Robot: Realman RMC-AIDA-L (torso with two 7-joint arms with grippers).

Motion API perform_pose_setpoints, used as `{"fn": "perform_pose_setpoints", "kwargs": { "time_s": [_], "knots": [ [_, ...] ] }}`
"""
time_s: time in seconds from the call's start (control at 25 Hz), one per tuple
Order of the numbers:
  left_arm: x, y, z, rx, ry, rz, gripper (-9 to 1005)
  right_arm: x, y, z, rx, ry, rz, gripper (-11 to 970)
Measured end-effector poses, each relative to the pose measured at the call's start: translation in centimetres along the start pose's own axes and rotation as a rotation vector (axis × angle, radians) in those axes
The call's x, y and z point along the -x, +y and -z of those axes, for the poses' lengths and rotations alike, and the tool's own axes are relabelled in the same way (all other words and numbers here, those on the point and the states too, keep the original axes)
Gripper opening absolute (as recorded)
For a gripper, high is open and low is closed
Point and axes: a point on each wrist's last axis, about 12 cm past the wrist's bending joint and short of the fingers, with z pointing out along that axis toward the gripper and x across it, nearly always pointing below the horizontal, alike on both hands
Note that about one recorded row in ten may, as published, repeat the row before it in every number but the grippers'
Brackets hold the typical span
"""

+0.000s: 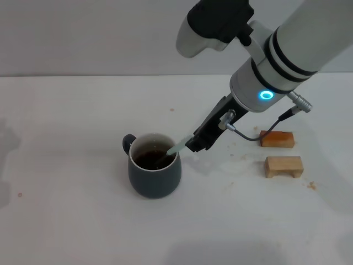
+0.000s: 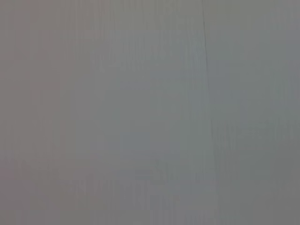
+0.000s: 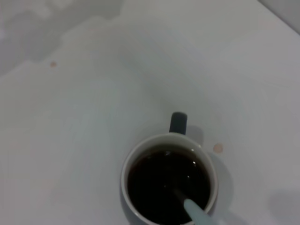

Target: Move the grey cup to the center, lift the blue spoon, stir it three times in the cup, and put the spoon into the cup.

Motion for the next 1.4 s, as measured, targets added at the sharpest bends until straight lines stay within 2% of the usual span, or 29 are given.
{"fn": "perform_pose_setpoints", "kwargs": {
  "time_s": [0.52,1.4],
  "knots": [
    [0.1,-0.1,0.0,-0.002,-0.006,0.001,-3,0.1,0.4,-0.7,0.0,0.012,0.033,262],
    [0.1,0.1,0.2,0.003,-0.004,0.001,-2,1.3,0.6,-0.7,-0.03,-0.004,0.082,188]
  ]
}}
